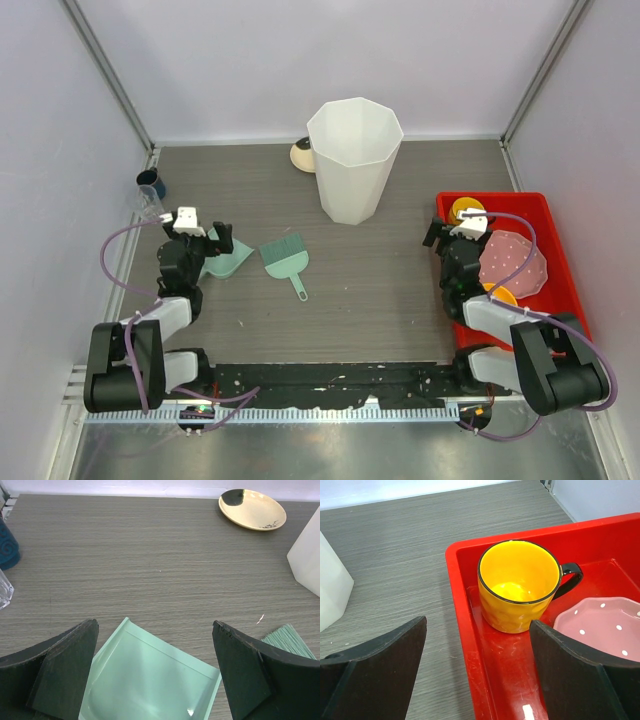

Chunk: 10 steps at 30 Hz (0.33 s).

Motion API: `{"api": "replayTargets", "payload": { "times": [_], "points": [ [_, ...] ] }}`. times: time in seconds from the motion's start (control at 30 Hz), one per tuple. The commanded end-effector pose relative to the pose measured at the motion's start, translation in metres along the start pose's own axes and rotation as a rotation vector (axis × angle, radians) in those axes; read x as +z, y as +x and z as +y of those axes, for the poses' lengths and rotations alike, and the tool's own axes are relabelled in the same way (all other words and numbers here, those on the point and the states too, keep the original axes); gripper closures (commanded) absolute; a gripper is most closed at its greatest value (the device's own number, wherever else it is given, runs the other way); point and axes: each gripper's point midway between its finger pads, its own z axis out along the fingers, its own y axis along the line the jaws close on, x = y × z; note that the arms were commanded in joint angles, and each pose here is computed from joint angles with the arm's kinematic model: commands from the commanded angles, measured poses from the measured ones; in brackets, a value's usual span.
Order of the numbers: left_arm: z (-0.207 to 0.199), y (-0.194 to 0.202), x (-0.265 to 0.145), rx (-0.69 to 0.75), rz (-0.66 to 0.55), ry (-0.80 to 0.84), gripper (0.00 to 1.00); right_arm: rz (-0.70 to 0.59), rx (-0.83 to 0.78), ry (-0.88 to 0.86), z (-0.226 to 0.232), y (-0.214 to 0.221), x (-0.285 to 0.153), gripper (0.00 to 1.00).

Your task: Sweep away the paper scraps from the table

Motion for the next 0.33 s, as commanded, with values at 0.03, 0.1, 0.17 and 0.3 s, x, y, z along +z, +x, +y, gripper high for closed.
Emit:
{"api": "replayTargets", "payload": {
  "times": [0.03,0.1,0.17,0.3],
  "points": [
    [-0.0013,-0.0205,0.002,0.0,-0.068,0.002,0.0,-0.072,0.031,0.029,-0.0045,-0.0188,0.0022,0.11],
    [-0.0005,-0.0207,0.0025,0.0,-0.066,-0.003,0.0,-0.073,0.031,0.029,-0.0045,-0.0193,0.0021,0.11],
    [0.0021,-0.0193,0.0037,0.001,-0.057,-0.016,0.0,-0.076,0.034,0.029,-0.0045,-0.0203,0.0019,0.11],
    [0.0054,-0.0153,0.006,0.009,-0.039,-0.028,0.0,-0.073,0.034,0.043,-0.0068,-0.0197,0.0025,0.11]
  ]
}}
